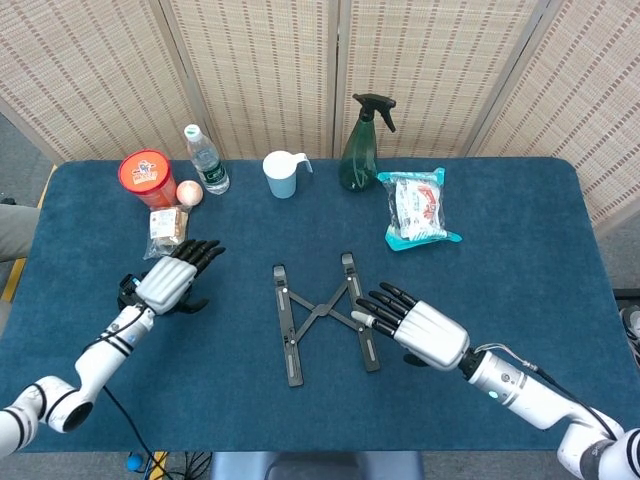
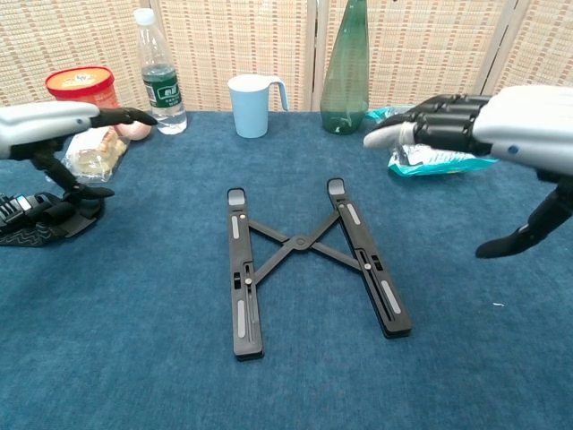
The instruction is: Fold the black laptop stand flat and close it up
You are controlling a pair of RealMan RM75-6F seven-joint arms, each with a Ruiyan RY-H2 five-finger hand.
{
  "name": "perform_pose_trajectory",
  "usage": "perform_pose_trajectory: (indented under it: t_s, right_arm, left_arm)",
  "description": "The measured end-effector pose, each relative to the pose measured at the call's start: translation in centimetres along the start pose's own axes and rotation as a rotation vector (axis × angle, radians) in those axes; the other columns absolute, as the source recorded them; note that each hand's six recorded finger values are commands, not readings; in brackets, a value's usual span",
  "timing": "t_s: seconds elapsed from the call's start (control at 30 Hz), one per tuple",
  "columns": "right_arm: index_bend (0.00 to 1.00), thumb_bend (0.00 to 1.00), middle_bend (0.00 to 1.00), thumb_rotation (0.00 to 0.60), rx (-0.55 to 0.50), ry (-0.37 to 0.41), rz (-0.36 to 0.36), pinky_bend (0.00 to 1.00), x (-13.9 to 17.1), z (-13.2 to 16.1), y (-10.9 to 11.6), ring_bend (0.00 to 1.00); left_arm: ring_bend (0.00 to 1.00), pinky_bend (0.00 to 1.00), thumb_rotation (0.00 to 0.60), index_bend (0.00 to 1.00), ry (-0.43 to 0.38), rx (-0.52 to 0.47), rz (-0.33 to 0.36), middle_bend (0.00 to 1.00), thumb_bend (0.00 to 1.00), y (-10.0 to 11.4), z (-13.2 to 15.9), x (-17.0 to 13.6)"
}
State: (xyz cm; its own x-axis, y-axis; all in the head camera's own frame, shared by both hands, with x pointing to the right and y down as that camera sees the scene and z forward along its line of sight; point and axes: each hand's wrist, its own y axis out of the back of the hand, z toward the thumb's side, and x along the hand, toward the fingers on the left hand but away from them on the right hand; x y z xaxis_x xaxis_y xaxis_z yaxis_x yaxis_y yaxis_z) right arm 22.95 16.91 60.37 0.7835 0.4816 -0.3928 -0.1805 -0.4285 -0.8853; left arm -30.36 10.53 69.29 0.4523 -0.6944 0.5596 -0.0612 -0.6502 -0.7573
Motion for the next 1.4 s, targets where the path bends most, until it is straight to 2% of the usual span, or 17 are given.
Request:
perform_pose_trajectory:
  t_s: [0.23, 0.5, 0.67, 0.93, 1.4]
  right_arm:
    - [0.0, 0.0, 0.0, 0.6, 0.092, -0.01, -0.017, 0.0, -0.6, 0.6, -2.3, 0.0]
    - [0.0, 0.0, 0.0, 0.6, 0.128, -0.06, -0.001, 0.0, -1.5, -0.2, -4.2, 0.0]
    - [0.0, 0.0, 0.0, 0.6, 0.145, -0.077, 0.005, 0.0, -2.2, -1.1, -4.5, 0.0]
    - [0.0, 0.0, 0.0, 0.6, 0.19, -0.091, -0.006, 0.0, -3.1, -0.9, -6.1, 0.0]
    - [0.0, 0.0, 0.0, 0.6, 0.238, -0.045, 0.002, 0.0, -4.6, 1.1, -9.0, 0.0]
  left_arm:
    - [0.0, 0.0, 0.6, 0.0, -0.024, -0.014, -0.028, 0.01, 0.23, -1.5, 1.3, 2.7]
    - [0.0, 0.0, 0.6, 0.0, -0.045, -0.055, -0.07, 0.01, 0.23, -3.4, 3.1, 5.3]
    - [0.0, 0.0, 0.6, 0.0, -0.051, -0.08, -0.081, 0.01, 0.23, -4.3, 4.0, 6.4]
    - [0.0, 0.0, 0.6, 0.0, -0.055, -0.098, -0.097, 0.0, 0.23, -5.3, 4.9, 7.4]
    - [0.0, 0.0, 0.6, 0.0, -0.045, -0.13, -0.107, 0.0, 0.23, -6.0, 5.2, 7.9]
